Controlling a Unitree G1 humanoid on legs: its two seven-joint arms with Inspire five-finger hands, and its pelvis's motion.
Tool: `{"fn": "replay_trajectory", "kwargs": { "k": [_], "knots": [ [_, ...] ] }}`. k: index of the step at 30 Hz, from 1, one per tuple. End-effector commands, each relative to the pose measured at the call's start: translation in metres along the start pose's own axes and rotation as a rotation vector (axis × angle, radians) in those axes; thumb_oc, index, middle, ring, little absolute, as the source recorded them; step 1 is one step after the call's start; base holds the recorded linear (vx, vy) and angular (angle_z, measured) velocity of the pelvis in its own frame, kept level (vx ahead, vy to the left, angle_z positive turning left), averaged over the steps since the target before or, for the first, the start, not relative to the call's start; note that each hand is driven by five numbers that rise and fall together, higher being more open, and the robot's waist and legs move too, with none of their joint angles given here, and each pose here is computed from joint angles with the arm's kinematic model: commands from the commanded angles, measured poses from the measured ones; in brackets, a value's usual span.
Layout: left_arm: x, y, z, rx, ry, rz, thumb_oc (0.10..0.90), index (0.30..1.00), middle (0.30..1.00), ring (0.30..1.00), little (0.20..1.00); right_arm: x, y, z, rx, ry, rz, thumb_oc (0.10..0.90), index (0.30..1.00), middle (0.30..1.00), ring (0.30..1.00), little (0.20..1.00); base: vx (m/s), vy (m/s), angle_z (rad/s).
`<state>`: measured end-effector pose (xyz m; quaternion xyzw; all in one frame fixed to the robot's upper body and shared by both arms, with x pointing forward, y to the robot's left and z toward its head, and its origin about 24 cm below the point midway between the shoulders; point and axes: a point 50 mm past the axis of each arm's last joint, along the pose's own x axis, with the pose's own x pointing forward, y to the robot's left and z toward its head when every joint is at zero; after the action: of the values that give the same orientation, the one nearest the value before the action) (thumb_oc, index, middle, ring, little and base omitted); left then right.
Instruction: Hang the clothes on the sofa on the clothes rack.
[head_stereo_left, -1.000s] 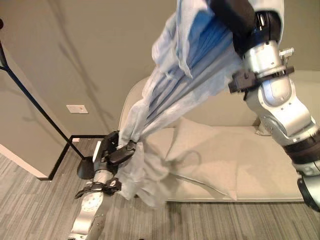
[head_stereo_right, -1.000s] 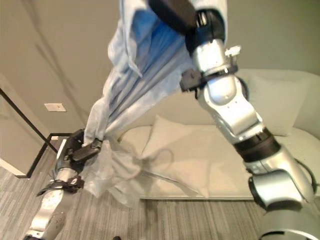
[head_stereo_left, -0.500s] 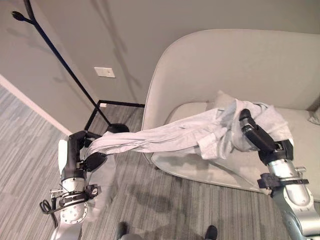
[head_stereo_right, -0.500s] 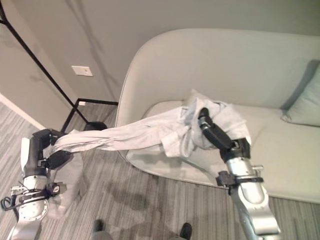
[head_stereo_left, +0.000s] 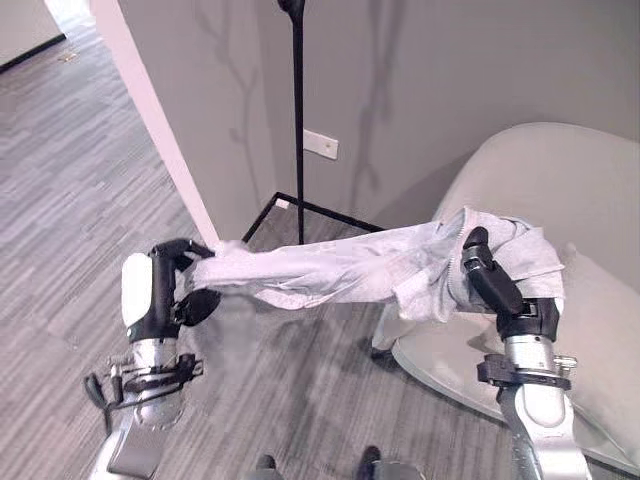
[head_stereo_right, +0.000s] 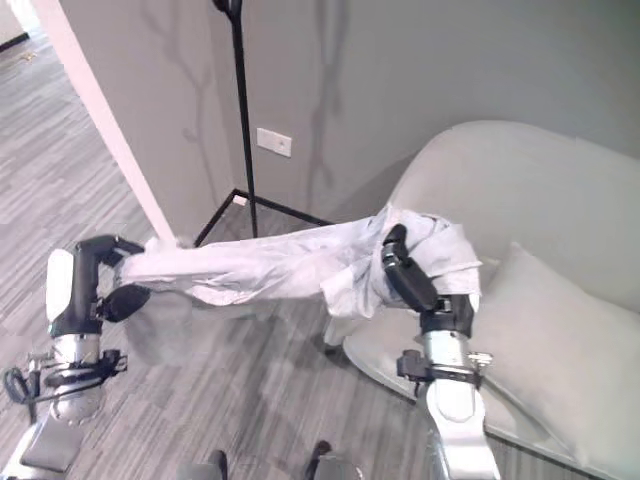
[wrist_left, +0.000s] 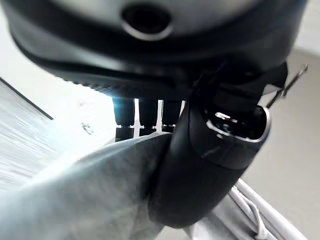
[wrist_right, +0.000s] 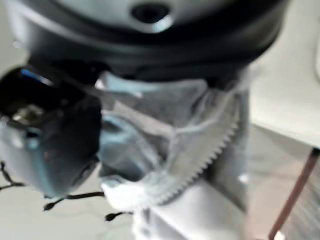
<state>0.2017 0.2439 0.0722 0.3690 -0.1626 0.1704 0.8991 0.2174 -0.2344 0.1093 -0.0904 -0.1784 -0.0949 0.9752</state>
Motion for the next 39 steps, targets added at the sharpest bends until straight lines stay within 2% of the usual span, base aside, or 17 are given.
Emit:
{"fn": "replay_trajectory", "kwargs": {
  "k": [1,5,8,12,15,20,23,27,33,39],
  "knots": [
    [0.04,0.039,0.038,0.011,-0.267,0.223,0.4,0.3,0.3,0.3,0.3,0.013,-0.035,0.035,-0.077,-0.235,-0.141,0.4,0.3,0.3,0.3,0.3,0.04,0.098,-0.52],
    [0.036,0.028,0.033,0.025,-0.245,0.177,0.4,0.3,0.3,0.3,0.3,0.007,-0.042,0.035,-0.138,-0.227,-0.166,0.4,0.3,0.3,0.3,0.3,0.09,0.018,-0.13],
    [0.035,0.033,0.031,0.098,-0.259,0.178,0.4,0.3,0.3,0.3,0.3,0.006,-0.048,0.035,-0.211,-0.219,-0.175,0.4,0.3,0.3,0.3,0.3,0.08,-0.029,-0.03],
    [0.047,0.045,0.031,0.24,-0.309,0.271,0.4,0.3,0.3,0.3,0.3,0.009,-0.051,0.036,-0.282,-0.232,-0.184,0.4,0.3,0.3,0.3,0.3,0.02,-0.046,0.03],
    [0.061,0.064,0.031,0.381,-0.347,0.419,0.4,0.3,0.3,0.3,0.3,0.013,-0.056,0.037,-0.475,-0.244,-0.192,0.4,0.3,0.3,0.3,0.3,0.05,0.016,0.09],
    [0.079,0.097,0.039,0.578,-0.409,0.578,0.4,0.3,0.3,0.3,0.3,0.023,-0.056,0.053,-0.571,-0.336,-0.179,0.4,0.3,0.3,0.3,0.3,0.15,0.129,-0.06],
    [0.087,0.106,0.044,0.628,-0.433,0.625,0.4,0.3,0.3,0.3,0.3,0.028,-0.055,0.061,-0.602,-0.384,-0.176,0.4,0.3,0.3,0.3,0.3,0.23,0.213,-0.3],
    [0.101,0.113,0.055,0.653,-0.474,0.683,0.4,0.3,0.3,0.3,0.3,0.038,-0.058,0.074,-0.668,-0.46,-0.216,0.4,0.3,0.3,0.3,0.3,0.22,0.233,-0.37],
    [0.114,0.109,0.073,0.628,-0.554,0.642,0.4,0.3,0.3,0.3,0.3,0.044,-0.06,0.084,-0.823,-0.507,-0.267,0.4,0.3,0.3,0.3,0.3,0.32,0.47,-0.45],
    [0.126,0.123,0.095,0.628,-0.607,0.763,0.4,0.3,0.3,0.3,0.3,0.058,-0.068,0.101,-0.883,-0.584,-0.458,0.4,0.3,0.3,0.3,0.3,0.15,0.362,-0.01]
  ]
}}
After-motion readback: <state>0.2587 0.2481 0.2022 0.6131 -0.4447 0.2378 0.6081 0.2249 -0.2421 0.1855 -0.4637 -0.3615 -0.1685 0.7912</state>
